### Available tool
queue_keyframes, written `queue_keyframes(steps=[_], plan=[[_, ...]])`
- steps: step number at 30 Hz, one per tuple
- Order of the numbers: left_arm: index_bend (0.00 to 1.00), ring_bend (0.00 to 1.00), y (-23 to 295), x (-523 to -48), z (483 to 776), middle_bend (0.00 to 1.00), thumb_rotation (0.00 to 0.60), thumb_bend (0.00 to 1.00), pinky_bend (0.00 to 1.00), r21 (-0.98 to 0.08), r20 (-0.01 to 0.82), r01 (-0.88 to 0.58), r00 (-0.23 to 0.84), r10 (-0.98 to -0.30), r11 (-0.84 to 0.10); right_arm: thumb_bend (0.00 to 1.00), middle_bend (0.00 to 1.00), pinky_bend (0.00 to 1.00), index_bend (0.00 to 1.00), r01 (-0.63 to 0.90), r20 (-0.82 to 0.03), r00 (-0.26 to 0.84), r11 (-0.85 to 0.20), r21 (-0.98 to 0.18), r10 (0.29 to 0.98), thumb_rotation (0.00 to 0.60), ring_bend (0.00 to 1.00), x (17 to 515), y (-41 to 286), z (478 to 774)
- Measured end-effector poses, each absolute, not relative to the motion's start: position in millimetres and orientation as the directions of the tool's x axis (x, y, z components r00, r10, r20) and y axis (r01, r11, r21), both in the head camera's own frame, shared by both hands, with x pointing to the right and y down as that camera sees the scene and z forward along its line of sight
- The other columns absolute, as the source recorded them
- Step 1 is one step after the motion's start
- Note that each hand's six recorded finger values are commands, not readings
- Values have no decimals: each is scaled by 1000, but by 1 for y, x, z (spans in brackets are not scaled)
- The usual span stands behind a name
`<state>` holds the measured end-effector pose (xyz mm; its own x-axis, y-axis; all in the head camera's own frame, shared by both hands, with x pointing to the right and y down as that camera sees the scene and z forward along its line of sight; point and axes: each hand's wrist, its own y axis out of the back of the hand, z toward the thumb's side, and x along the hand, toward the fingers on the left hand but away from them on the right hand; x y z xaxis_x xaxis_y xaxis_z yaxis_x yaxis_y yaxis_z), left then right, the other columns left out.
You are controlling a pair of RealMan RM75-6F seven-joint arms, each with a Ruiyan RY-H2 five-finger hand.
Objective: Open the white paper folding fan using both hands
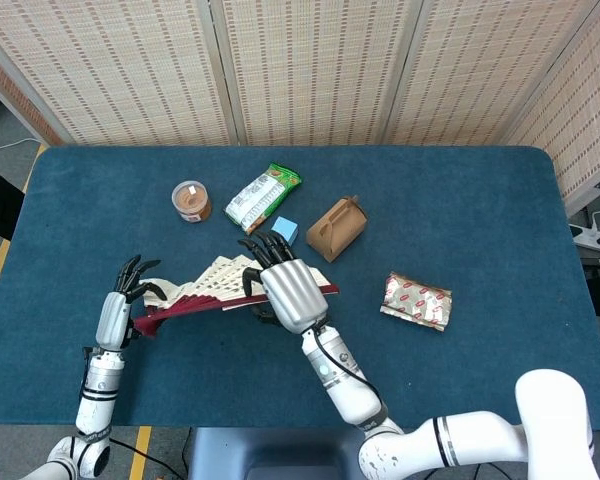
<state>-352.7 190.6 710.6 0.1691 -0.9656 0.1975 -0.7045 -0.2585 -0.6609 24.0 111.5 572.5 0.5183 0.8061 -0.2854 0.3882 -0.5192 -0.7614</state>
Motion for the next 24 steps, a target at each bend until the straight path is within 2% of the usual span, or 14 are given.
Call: queue_keyframes(steps=[9, 12, 24], plan=[[744, 0, 187, -367, 713, 157, 600, 600, 0, -714, 203, -653, 154, -967, -254, 624, 117, 0, 707, 337, -252, 537, -479, -811, 805, 600, 0, 57, 113, 564], [705, 0, 184, -369, 715, 155, 600, 580, 0, -730, 204, -634, 153, -967, -254, 624, 117, 0, 707, 310, -232, 541, -448, -838, 808, 600, 0, 68, 115, 563], [527, 0, 182, -383, 714, 145, 600, 547, 0, -741, 197, -630, 124, -972, -231, 624, 117, 0, 704, 231, -259, 537, -435, -870, 803, 600, 0, 110, 134, 579]])
